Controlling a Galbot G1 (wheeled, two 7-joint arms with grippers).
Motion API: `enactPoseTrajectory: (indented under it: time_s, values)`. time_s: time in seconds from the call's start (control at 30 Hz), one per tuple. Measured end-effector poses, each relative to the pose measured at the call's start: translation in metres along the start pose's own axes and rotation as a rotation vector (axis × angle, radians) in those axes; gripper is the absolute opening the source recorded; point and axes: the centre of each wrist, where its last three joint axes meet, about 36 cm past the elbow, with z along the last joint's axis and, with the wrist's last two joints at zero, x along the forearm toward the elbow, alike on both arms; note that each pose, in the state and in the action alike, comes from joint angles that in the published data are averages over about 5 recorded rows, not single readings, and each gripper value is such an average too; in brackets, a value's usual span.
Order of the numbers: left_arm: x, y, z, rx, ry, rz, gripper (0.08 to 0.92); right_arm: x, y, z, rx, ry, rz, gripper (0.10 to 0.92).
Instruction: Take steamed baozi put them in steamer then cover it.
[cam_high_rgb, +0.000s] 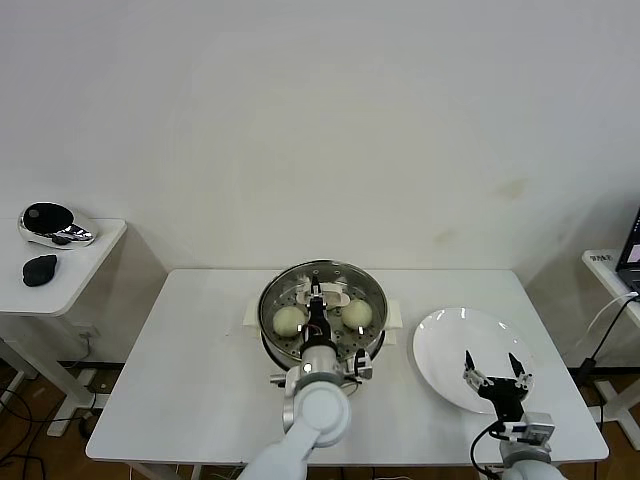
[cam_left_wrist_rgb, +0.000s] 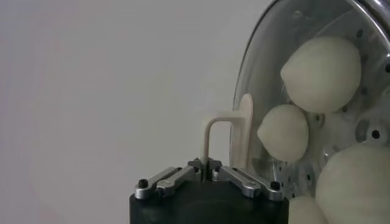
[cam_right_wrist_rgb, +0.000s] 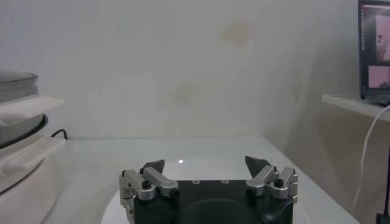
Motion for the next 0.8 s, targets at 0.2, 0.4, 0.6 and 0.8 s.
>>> enactPoseTrajectory:
  time_s: [0.2,0.4,0.6,0.8]
  values:
    - [0.002,-0.001,0.000,0.003,-0.004,0.000,0.156,0.000,0.000,0.000,-0.001,-0.001,0.000,0.823]
    - [0.006,0.001,0.001,0.025,-0.011,0.011,0.317,0.000,0.001,0.001,-0.002,0.000,-0.002,0.823]
    - [0.014,0.006,0.003,0.050,-0.027,0.012,0.490,0.000,0.002,0.001,-0.002,0.001,-0.002,0.823]
    - [0.021,0.016,0.007,0.081,-0.040,0.008,0.663,0.000,0.001,0.003,-0.001,0.005,-0.001,0.823]
